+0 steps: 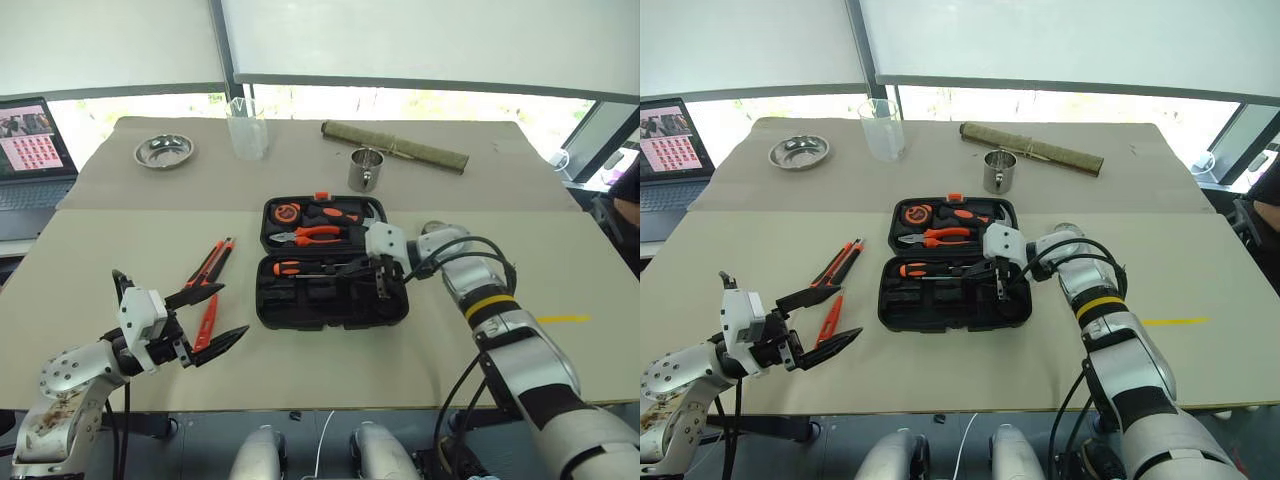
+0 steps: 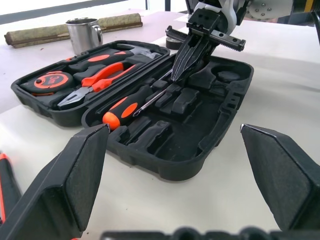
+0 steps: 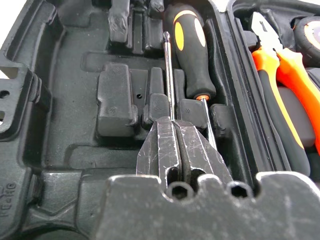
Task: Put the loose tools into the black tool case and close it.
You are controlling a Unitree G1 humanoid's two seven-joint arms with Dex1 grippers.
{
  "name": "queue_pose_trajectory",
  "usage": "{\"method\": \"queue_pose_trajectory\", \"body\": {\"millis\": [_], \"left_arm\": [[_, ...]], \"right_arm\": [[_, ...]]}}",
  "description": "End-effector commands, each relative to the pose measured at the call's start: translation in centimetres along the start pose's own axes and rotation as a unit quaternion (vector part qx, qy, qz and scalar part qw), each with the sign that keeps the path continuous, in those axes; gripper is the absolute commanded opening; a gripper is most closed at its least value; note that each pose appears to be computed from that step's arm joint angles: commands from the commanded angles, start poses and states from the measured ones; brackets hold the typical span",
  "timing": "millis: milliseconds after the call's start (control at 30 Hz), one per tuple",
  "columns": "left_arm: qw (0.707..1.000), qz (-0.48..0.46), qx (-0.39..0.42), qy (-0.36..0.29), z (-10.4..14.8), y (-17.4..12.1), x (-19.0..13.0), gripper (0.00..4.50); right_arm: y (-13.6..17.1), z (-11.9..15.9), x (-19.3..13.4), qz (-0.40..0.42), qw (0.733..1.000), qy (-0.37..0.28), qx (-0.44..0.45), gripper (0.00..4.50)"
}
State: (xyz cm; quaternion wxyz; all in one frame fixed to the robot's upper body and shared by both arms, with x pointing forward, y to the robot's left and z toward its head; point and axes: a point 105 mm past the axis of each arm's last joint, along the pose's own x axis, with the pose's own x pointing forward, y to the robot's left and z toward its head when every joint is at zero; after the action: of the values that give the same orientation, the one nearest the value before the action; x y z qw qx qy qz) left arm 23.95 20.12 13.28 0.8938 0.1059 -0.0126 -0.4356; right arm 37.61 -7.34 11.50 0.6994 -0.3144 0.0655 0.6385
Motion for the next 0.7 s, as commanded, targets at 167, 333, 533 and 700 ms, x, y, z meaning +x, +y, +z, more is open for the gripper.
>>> {"method": "queue_pose_trajectory", "body": {"millis": [167,333,533,700], "left_arm": [[0.999,0.04,-0.013,0.003,0.9,0.2,-0.7,4.5],[0.983,0.179,-0.006,0.039,-0.8,2.0,-6.9,4.5],[0.936,0.327,-0.035,0.124,-3.6,2.6,-15.3,4.5],[0.904,0.362,-0.08,0.212,-5.8,1.5,-18.9,4.5]], "right_arm": [[-0.9,2.4,-0.8,-0.028,0.995,-0.089,0.03,0.04],[1.8,2.6,-6.1,-0.033,0.986,-0.159,0.034,1.46],[5.5,2.4,-9.8,-0.125,0.962,-0.241,0.006,3.56],[8.2,-0.4,-12.4,-0.194,0.947,-0.256,-0.001,4.47]]}}
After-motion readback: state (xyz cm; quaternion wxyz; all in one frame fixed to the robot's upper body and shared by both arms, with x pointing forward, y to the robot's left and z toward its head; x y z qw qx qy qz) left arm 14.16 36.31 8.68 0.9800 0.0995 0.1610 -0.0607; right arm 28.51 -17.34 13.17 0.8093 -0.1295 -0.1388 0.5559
